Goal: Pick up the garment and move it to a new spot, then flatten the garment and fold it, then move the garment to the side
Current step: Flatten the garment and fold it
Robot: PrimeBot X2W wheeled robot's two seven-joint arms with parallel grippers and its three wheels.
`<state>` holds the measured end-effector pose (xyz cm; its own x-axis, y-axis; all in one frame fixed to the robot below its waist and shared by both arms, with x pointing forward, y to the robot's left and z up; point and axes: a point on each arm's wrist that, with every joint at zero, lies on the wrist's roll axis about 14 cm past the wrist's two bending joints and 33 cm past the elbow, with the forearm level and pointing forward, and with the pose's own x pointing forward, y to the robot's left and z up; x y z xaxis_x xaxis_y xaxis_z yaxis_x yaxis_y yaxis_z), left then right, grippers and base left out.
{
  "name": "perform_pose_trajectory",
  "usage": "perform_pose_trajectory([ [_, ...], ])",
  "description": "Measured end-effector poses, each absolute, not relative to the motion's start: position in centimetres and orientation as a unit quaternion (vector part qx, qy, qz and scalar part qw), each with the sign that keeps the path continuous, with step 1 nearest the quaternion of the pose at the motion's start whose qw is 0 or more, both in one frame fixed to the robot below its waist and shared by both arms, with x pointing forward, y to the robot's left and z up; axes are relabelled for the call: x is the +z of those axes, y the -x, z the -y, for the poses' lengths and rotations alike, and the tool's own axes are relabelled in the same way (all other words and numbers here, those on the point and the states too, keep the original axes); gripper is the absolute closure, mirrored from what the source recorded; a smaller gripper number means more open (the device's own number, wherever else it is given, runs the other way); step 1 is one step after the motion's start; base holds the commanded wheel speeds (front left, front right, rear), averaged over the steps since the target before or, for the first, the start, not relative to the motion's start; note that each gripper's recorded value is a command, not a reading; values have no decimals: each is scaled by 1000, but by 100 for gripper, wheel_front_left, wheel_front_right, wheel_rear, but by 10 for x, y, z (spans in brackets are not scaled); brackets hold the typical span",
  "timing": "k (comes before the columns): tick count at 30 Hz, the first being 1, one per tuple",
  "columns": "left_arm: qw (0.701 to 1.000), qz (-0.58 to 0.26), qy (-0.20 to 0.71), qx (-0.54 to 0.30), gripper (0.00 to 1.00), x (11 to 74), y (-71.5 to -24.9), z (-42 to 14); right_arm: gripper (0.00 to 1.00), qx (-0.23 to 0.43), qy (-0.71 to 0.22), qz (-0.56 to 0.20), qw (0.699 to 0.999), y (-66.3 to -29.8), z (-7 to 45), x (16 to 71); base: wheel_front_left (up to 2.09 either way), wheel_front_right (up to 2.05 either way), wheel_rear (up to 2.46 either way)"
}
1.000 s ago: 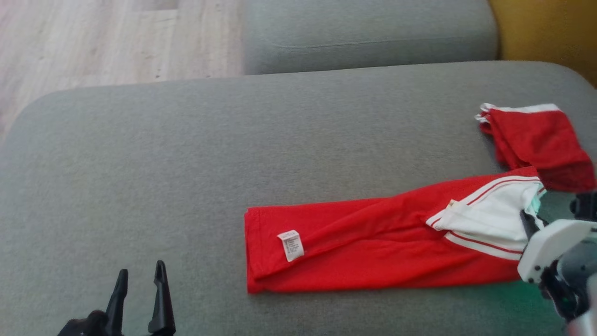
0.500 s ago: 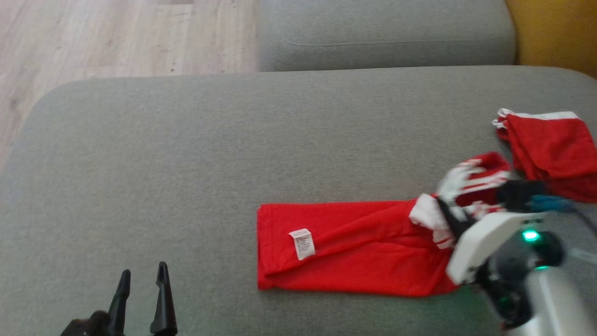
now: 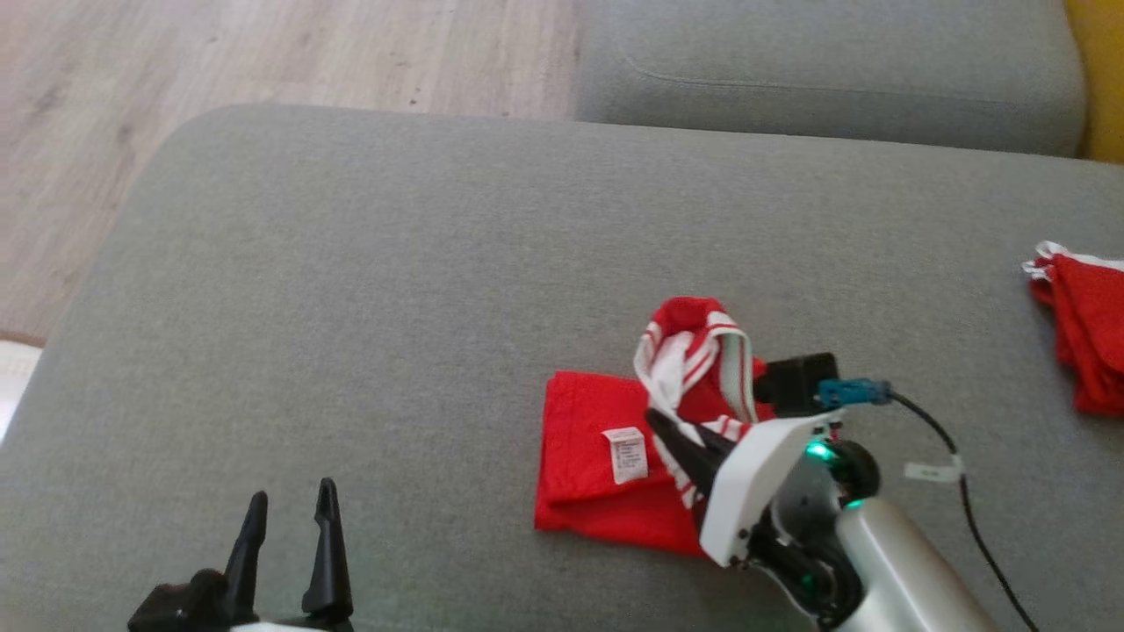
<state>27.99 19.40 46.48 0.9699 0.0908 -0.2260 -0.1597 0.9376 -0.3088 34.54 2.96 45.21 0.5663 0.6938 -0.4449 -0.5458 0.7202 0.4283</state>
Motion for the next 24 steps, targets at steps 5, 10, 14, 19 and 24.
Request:
perform_pose_trajectory([
  [5,977,-104,167,79,0,463,-275,-201,100,387,-116,-327,855,-337,-55,438,0,0,0],
  [10,976,-105,171,87,0,461,-270,-203,100,404,-105,-354,837,-327,-68,421,0,0,0],
  [14,976,-105,169,90,0,461,-269,-205,0,411,-112,-344,837,-332,-77,424,0,0,0],
  [19,977,-100,170,81,0,463,-269,-200,0,426,-124,-312,840,-334,-88,442,0,0,0],
  [24,979,-95,168,63,0,467,-272,-191,0,434,-133,-263,851,-339,-91,468,0,0,0],
])
